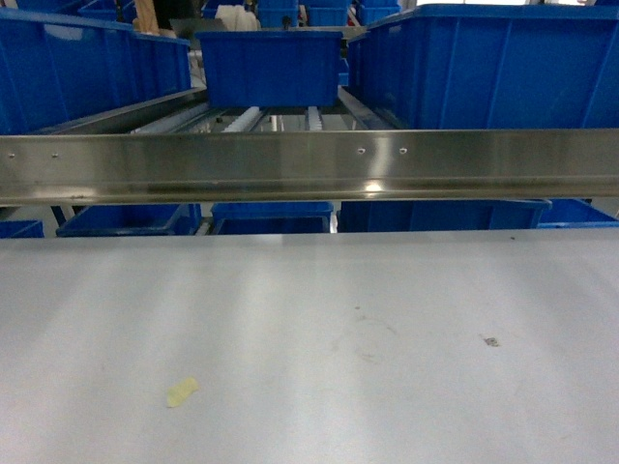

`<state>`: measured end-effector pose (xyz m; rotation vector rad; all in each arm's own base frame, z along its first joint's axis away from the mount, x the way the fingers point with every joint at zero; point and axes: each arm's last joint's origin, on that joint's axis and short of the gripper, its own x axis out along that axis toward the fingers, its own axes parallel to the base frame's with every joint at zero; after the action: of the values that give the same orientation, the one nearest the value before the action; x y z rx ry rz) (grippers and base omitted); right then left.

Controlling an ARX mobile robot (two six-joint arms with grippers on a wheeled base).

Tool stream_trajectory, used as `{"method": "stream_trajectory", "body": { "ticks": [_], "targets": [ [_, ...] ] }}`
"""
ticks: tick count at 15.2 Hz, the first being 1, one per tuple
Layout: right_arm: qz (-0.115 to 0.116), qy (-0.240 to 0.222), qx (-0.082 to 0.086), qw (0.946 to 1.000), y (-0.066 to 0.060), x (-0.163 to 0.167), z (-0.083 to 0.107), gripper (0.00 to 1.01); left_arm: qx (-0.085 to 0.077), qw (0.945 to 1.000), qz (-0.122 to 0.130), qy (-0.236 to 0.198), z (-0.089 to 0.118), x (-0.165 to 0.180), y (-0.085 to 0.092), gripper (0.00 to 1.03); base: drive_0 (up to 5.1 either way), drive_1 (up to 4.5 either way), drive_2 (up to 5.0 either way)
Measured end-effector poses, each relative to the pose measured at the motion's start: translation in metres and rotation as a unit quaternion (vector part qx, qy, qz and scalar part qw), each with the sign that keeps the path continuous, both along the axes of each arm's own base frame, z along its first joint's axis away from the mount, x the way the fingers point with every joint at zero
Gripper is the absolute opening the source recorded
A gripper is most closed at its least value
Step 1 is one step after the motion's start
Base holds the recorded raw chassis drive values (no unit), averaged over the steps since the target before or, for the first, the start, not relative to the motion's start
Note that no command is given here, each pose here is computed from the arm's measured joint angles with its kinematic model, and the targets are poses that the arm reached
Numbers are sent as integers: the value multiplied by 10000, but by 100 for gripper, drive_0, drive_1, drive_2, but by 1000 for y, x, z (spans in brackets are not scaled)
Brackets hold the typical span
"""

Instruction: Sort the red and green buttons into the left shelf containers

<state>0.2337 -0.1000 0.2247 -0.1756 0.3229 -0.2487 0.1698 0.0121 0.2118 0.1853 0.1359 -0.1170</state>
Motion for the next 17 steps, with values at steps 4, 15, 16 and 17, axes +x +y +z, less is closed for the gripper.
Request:
{"method": "stream_trajectory", "body": {
  "ticks": [4,15,16,17],
  "targets": [
    [5,-1,2,10000,0,0,0,29,1,10000,9,0,0,0,0,30,-500,246,246],
    [15,9,7,10000,0,0,-1,29,2,10000,19,6,0,0,0,30,-490,253,253],
    [18,3,7,10000,0,0,0,29,2,10000,19,0,0,0,0,30,-505,241,241],
    [15,6,5,10000,0,0,-1,29,2,10000,19,0,0,0,0,30,-503,243,243]
  ]
}}
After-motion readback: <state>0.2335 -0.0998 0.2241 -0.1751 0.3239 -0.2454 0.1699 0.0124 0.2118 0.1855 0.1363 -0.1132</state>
